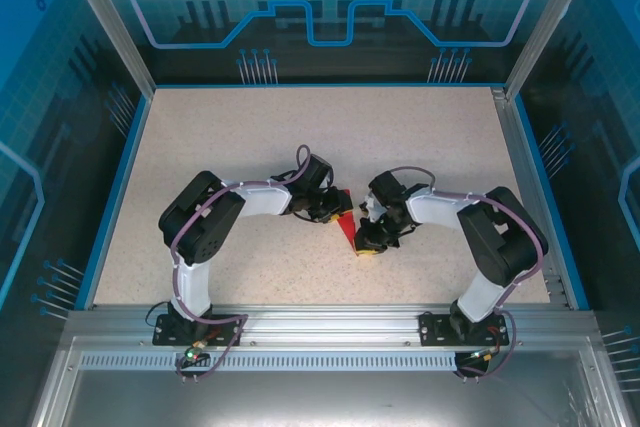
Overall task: Fold a paper plane with a square sheet of paper (pick it up from the middle)
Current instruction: Fifth fold the wing at the center of the table.
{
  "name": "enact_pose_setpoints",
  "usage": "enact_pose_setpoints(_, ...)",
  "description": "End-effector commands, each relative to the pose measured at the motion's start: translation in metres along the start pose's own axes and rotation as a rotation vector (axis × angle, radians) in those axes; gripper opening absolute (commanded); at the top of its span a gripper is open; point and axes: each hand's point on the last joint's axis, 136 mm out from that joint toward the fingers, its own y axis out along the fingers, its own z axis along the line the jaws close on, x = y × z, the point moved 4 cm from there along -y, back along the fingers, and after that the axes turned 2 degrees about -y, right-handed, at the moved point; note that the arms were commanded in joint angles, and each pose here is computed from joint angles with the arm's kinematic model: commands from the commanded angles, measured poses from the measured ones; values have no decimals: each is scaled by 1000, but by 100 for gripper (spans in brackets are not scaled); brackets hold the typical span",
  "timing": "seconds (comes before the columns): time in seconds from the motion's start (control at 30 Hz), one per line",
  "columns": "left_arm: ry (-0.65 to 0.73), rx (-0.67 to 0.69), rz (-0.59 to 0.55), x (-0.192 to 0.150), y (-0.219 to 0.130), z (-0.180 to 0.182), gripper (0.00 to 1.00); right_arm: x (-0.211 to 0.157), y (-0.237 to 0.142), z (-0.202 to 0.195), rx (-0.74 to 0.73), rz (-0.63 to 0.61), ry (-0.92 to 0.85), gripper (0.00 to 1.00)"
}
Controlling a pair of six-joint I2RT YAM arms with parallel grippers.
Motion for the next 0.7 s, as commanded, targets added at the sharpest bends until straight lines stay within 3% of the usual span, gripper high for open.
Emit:
enact_pose_setpoints(0.0, -18, 104, 12, -7, 0, 20, 37, -18, 9, -18, -137, 67, 33, 13)
enact_pose_setpoints(0.13, -20, 108, 13, -7, 0, 23, 36, -17, 6, -11, -124, 48, 15, 15)
enact_pose_setpoints(0.3, -18, 108, 12, -7, -1, 22, 36, -8, -19, 5, -74, -75, -22, 18)
enact_pose_setpoints(0.5, -18, 115, 17, -7, 1, 24, 36, 7, -42, 24, 141, -223, -34, 18)
enact_pose_setpoints(0.67, -24, 113, 19, -8, 2, 25, 36, 19, -34, 49, 276, -203, -60, 14)
